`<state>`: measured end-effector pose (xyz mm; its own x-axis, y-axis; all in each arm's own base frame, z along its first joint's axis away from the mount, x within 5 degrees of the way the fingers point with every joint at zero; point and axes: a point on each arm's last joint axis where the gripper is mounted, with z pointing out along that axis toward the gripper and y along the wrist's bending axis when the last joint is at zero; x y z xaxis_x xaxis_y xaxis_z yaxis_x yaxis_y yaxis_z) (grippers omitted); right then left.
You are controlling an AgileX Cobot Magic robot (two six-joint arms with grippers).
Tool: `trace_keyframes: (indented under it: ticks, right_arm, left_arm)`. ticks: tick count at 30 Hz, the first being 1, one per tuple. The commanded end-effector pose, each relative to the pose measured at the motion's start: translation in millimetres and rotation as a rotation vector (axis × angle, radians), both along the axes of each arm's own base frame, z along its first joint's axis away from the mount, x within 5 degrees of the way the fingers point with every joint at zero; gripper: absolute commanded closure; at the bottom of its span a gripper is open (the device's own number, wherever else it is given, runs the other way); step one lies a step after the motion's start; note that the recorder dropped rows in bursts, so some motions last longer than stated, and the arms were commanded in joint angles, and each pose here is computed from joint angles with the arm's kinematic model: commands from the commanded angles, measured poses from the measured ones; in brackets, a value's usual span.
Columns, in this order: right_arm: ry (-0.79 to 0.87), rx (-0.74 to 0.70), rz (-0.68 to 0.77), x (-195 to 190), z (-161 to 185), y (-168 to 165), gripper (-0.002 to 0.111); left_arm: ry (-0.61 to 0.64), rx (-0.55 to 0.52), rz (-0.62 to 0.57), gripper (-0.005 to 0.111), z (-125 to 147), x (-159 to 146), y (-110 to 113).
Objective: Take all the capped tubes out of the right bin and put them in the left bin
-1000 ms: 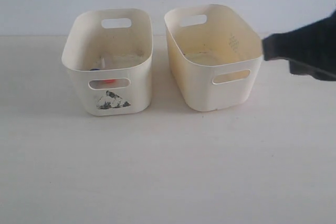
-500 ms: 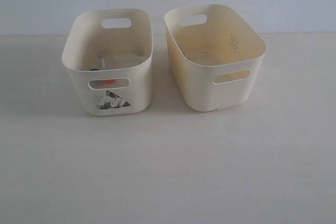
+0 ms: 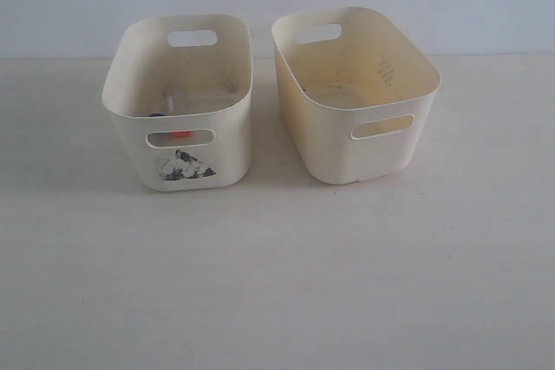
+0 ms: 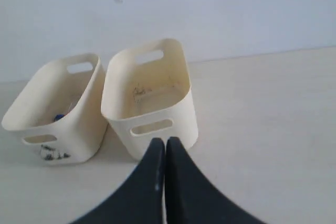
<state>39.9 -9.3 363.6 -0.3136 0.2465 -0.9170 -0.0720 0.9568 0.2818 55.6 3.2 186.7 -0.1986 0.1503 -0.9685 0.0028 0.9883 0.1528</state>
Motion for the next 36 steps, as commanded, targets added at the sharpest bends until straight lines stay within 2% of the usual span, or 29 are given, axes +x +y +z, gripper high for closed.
trace_keyframes:
  ticks: [1,6,16,23,28,36]
  right_arm:
    - [-0.132,0.018,-0.081,-15.0,-30.9,-7.0,0.108]
    - [-0.252,0.051,-0.083,-11.5,-76.1,-0.1,0.108]
    - [-0.313,0.04,0.076,15.2,-155.7,21.6,0.108]
    - [-0.267,0.036,0.016,16.0,-159.8,17.8,0.108]
    - [-0.125,0.046,-0.138,15.6,-172.6,8.0,0.108]
    - [-0.113,0.043,-0.15,15.4,-173.7,7.2,0.108]
  left_arm:
    - [-0.022,-0.013,0.0,0.102,2.8,0.0,-0.2]
    - [-0.022,-0.013,0.0,0.102,2.8,0.0,-0.2]
    - [-0.022,-0.013,0.0,0.102,2.8,0.0,-0.2]
    - [-0.022,-0.013,0.0,0.102,2.8,0.0,-0.2]
    - [-0.022,-0.013,0.0,0.102,2.8,0.0,-0.2]
    - [-0.022,-0.013,0.0,0.102,2.8,0.0,-0.2]
